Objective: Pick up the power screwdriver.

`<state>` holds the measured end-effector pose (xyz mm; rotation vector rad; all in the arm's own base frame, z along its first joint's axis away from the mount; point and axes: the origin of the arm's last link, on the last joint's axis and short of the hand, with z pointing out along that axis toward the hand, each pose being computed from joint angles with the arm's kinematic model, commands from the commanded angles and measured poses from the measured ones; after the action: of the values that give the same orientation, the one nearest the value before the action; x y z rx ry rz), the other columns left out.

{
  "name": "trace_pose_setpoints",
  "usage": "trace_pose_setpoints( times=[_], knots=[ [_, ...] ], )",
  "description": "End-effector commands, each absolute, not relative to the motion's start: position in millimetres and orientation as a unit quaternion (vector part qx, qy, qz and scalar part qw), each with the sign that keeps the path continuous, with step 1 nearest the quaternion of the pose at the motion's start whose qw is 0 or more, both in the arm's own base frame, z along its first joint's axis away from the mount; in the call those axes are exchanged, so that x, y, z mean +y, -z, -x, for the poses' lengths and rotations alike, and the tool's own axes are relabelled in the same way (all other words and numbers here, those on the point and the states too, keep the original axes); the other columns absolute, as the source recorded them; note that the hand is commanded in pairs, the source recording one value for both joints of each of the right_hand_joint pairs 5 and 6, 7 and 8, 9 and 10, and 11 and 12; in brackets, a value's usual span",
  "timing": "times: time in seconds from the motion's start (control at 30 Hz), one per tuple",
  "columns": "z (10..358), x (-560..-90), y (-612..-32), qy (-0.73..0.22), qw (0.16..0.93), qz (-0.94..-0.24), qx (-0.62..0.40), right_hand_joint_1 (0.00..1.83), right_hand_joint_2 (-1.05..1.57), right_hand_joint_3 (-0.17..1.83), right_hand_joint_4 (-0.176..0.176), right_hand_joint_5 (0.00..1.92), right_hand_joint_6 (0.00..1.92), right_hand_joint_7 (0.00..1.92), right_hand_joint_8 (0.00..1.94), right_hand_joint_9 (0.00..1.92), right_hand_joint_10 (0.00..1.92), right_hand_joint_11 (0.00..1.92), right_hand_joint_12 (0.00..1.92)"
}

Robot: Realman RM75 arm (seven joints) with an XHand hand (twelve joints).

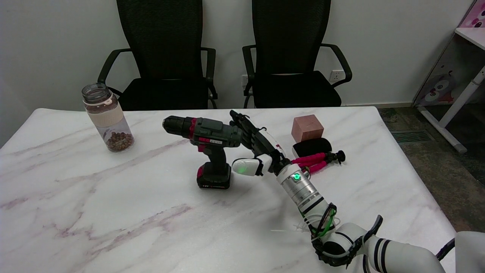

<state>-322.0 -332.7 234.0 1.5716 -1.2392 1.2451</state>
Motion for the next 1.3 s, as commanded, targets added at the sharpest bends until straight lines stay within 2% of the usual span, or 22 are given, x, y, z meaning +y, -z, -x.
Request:
trace_pose_setpoints(
  times=[0.03,0.77,1.3],
  knots=[
    [328.0,-333.5,-213.9,-0.49,0.377,-0.611,-0.494,0.87,-0.15,0.6,-0.041,0.0,0.0,0.0,0.0,0.1,0.1,0.17,0.17],
    [342.2,-337.0,-201.5,-0.493,0.388,-0.591,-0.507,0.86,-0.11,0.65,-0.039,0.0,0.0,0.0,0.0,0.13,0.13,0.19,0.19],
    [349.5,-343.4,-186.0,-0.495,0.392,-0.58,-0.515,0.84,-0.14,0.72,-0.024,0.0,0.0,0.0,0.0,0.14,0.14,0.19,0.19]
  ],
)
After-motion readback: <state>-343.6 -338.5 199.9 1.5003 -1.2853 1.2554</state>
